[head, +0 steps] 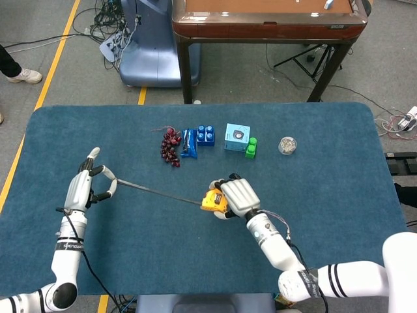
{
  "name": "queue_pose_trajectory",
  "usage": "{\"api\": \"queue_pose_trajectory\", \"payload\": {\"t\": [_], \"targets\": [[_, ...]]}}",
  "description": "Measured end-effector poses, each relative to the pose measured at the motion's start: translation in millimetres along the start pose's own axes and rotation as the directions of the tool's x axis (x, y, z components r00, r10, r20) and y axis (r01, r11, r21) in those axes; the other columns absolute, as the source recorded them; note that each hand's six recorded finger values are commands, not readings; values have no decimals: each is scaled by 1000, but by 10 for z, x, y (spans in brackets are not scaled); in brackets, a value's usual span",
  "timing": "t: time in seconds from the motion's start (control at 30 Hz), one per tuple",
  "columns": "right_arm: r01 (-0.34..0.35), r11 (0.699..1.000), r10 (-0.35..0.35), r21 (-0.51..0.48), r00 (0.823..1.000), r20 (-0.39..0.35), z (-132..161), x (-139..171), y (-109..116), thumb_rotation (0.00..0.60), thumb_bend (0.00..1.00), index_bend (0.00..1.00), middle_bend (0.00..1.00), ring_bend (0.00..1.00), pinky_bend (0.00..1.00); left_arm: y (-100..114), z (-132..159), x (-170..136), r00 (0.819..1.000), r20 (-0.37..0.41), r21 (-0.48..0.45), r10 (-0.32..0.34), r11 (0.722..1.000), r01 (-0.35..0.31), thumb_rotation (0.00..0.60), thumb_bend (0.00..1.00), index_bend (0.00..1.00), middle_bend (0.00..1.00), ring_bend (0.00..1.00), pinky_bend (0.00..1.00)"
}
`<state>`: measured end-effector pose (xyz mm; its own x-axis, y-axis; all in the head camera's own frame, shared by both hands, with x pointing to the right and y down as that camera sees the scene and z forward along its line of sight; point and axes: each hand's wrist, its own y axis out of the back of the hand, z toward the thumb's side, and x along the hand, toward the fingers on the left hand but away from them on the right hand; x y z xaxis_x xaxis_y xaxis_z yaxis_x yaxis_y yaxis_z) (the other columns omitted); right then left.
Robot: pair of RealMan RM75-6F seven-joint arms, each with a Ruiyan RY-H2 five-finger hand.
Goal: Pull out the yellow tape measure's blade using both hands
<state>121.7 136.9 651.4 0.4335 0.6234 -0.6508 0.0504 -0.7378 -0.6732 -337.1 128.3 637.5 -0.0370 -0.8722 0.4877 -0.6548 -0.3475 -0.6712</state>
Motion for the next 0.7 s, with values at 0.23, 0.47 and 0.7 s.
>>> {"api": "queue_pose_trajectory", "payload": {"t": [0.23, 0.47, 0.7], "targets": [[-1, 1000, 1, -13, 1000, 17, -223, 202, -13, 600, 649, 556, 539, 399, 165, 71, -72, -66, 1000, -15, -6, 18, 1000, -18, 600, 533, 564, 32, 0, 0], [8, 1000, -7, -22, 1000, 25, -355, 368, -15, 600, 649, 556, 538, 401, 165, 121, -92, -122, 999, -17, -7, 33, 999, -34, 600, 533, 563, 32, 0, 0], [19, 999, -18, -32, 999, 44, -476, 490, -10, 600, 649, 556, 539, 403, 165, 152, -108, -130, 999, -23, -13, 46, 999, -46, 600, 533, 561, 32, 0, 0]]}}
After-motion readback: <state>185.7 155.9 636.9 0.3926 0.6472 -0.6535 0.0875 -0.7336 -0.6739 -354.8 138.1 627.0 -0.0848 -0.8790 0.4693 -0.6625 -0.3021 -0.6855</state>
